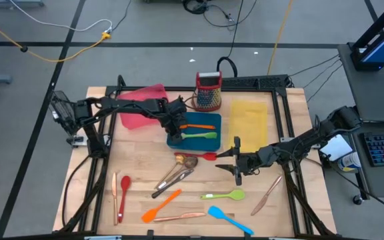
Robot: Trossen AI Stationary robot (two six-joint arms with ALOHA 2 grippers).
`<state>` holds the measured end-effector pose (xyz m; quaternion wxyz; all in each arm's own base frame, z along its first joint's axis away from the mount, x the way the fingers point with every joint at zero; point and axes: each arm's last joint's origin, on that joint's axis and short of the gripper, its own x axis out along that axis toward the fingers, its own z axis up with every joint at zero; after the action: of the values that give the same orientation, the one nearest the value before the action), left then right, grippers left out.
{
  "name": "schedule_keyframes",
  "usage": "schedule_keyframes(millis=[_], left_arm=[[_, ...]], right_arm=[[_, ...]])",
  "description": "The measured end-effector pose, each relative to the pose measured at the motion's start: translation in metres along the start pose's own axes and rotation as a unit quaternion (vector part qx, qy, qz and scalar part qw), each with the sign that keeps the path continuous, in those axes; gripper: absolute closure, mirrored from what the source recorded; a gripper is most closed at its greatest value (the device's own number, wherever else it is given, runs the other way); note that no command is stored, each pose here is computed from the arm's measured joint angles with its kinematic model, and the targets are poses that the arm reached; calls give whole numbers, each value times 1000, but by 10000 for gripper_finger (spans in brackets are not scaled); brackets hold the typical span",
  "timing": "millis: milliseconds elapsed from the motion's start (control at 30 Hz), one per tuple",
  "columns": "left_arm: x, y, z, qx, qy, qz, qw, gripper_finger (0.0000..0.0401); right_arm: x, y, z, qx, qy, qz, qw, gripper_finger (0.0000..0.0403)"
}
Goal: Pick & Place Kitchen Items
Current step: Put the green spatula into the blue bin
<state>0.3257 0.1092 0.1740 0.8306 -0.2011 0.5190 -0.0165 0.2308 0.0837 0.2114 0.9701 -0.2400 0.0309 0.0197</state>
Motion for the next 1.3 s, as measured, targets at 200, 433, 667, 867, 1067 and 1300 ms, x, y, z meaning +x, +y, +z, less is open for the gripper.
schedule_keyframes(millis=[200, 433, 667, 867, 1067, 1300], left_arm=[[-1, 3, 1, 29, -5, 55, 998, 363], [0, 4, 2, 107, 2, 97, 990, 363], [0, 3, 2, 167, 17, 156, 973, 360], [0, 3, 4, 179, 5, 154, 972, 338], [3, 4, 7, 179, -7, 153, 972, 335], [23, 12, 2, 171, 27, 147, 974, 334]], right_arm=[[0, 0, 0, 0, 1, 0, 1000, 243], [0, 0, 0, 0, 1, 1, 1000, 243], [0, 0, 0, -1, 2, 1, 1000, 243], [0, 0, 0, -1, 2, 1, 1000, 243], [0, 0, 0, -1, 2, 1, 1000, 243], [0, 0, -1, 19, 2, 3, 1000, 243]])
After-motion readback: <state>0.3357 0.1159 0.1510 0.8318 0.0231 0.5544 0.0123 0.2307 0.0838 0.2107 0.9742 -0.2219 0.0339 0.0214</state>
